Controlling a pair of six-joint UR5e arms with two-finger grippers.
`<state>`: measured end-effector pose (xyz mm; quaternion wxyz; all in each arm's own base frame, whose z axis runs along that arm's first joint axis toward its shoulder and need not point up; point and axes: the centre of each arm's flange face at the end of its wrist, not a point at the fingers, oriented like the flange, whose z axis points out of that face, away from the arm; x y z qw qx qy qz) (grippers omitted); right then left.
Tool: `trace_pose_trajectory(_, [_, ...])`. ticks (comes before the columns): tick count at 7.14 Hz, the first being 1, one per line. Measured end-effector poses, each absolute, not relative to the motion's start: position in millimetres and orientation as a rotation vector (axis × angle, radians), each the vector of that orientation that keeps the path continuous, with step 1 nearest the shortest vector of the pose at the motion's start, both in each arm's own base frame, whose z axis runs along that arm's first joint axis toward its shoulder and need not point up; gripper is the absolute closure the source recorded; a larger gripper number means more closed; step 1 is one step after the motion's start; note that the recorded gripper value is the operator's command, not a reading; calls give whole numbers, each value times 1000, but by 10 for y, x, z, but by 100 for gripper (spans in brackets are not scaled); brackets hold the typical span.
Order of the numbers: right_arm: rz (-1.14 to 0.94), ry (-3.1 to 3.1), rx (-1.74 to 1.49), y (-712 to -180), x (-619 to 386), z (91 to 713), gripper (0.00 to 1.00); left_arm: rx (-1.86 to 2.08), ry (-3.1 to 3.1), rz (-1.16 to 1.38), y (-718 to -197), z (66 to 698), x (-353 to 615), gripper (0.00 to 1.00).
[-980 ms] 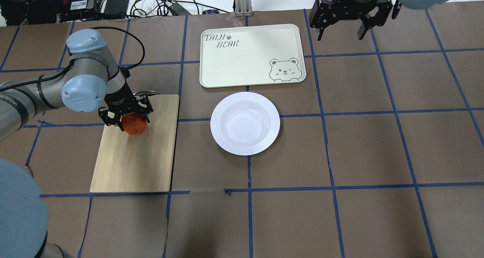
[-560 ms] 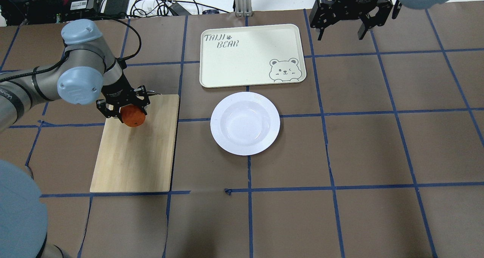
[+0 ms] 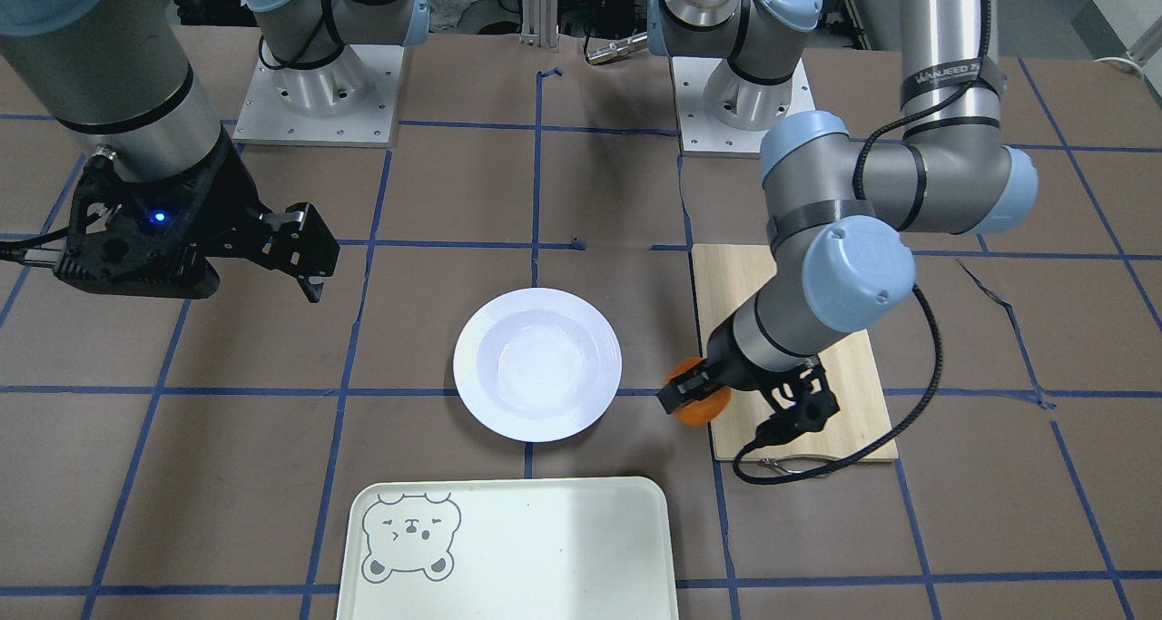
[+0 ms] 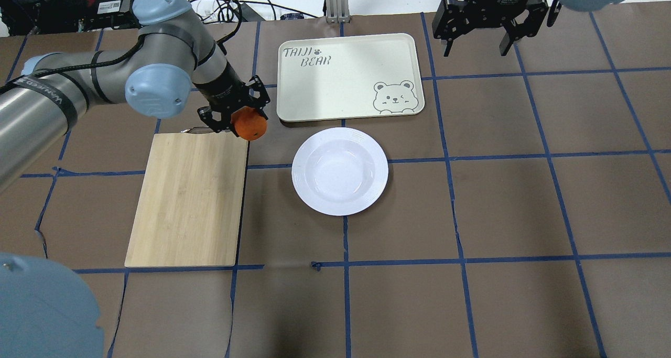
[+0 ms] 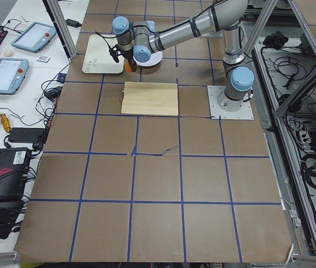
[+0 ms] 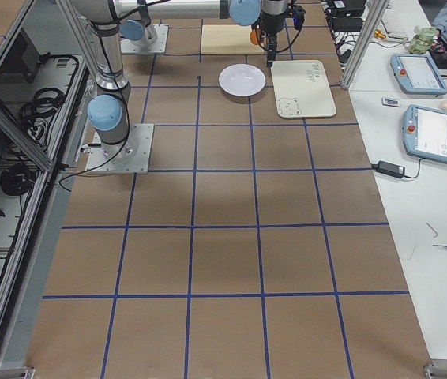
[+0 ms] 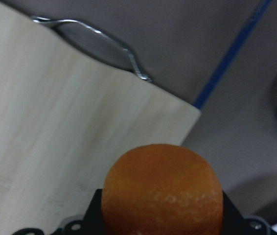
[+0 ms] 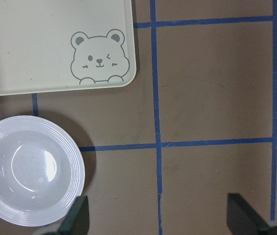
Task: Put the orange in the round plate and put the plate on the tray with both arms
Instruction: 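Carry the orange with the left gripper and release it onto the white plate, then raise the left gripper away while the right gripper reaches to the plate rim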
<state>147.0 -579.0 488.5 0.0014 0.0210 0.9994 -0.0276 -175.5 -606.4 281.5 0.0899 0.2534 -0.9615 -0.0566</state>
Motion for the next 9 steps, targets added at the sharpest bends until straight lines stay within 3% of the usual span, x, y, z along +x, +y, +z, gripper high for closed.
trace_pose_trajectory(1, [-86,3136,69,-5796,1455,4882,0,724,-2839,-191,-5975,2820,-2148,100])
trace_pose_trajectory(2, [-82,3136,71,-5797,1447,4878,0,674,-2844,-219,-5860,2757,-2502,87])
trace_pose_trajectory(3, [-77,3136,74,-5794,1442,4872,0,643,-2851,-235,-5773,2654,-2783,24])
trace_pose_trajectory(4, [-74,3136,77,-5792,1439,4870,0,649,-2853,-248,-5715,2530,-2971,0])
trace_pose_trajectory(7, [-69,3131,88,-5800,1431,4855,0,651,-2864,-243,-5615,2428,-3173,0])
trace_pose_trajectory(9, [-49,3121,103,-5800,1394,4766,0,562,-2916,-92,-5731,2841,-3021,0])
